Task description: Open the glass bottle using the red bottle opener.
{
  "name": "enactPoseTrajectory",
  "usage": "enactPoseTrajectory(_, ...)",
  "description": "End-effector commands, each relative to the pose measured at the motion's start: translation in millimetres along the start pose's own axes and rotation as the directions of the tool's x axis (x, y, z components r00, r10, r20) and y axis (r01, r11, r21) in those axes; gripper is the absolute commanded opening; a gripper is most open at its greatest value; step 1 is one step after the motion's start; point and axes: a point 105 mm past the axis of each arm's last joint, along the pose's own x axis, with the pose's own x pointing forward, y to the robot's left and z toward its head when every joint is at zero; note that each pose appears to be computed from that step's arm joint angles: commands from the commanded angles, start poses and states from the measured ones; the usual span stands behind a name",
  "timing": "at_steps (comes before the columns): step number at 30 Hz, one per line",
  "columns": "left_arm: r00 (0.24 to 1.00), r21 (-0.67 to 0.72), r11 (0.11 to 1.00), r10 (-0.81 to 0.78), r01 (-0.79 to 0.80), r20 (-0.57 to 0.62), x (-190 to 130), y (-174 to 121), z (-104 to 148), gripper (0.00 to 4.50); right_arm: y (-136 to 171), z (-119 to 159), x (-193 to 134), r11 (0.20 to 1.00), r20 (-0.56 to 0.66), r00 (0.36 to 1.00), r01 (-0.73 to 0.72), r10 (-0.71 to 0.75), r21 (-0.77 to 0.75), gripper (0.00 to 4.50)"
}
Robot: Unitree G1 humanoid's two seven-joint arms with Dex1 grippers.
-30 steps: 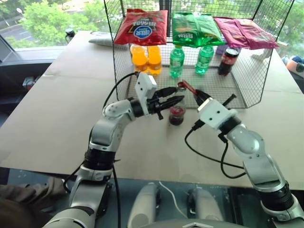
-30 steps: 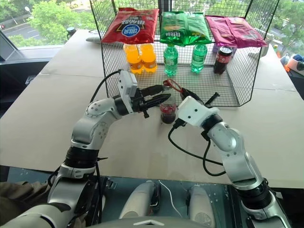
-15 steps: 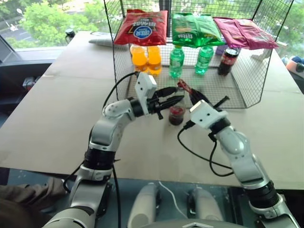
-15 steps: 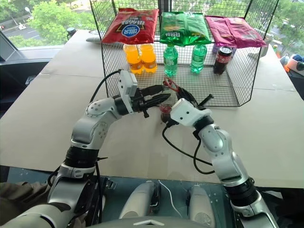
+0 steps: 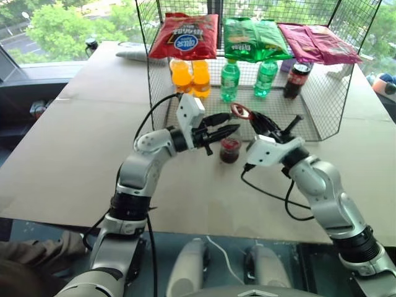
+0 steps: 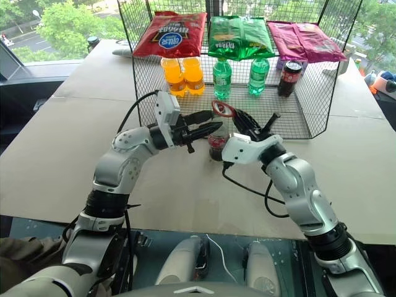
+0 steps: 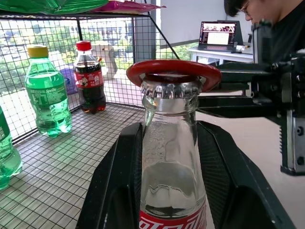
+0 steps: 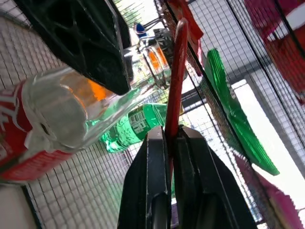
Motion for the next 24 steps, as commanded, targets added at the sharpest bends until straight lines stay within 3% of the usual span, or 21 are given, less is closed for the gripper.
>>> enactPoseTrajectory(1, 1.000, 0.018, 1.000, -0.011, 0.011, 0.006, 4, -4, 2, 1.17, -1, 3, -2, 0.991, 0.011, 0.995, -0.101, 0.102, -0.091, 0.00)
enactPoseTrajectory(11, 1.000, 0.013, 1.000, -0.013, 0.013, -0.009, 3, -3, -7, 1.17, -24, 6, -4, 0.926, 0.043, 0.966, -0.229, 0.253, -0.300, 0.00)
enactPoseTrajectory(24, 1.000, 0.017, 1.000, -0.024, 0.024, -0.016, 3, -5, -8, 1.17, -37, 1, -3, 0.873, 0.040, 0.944, -0.287, 0.328, -0.394, 0.00)
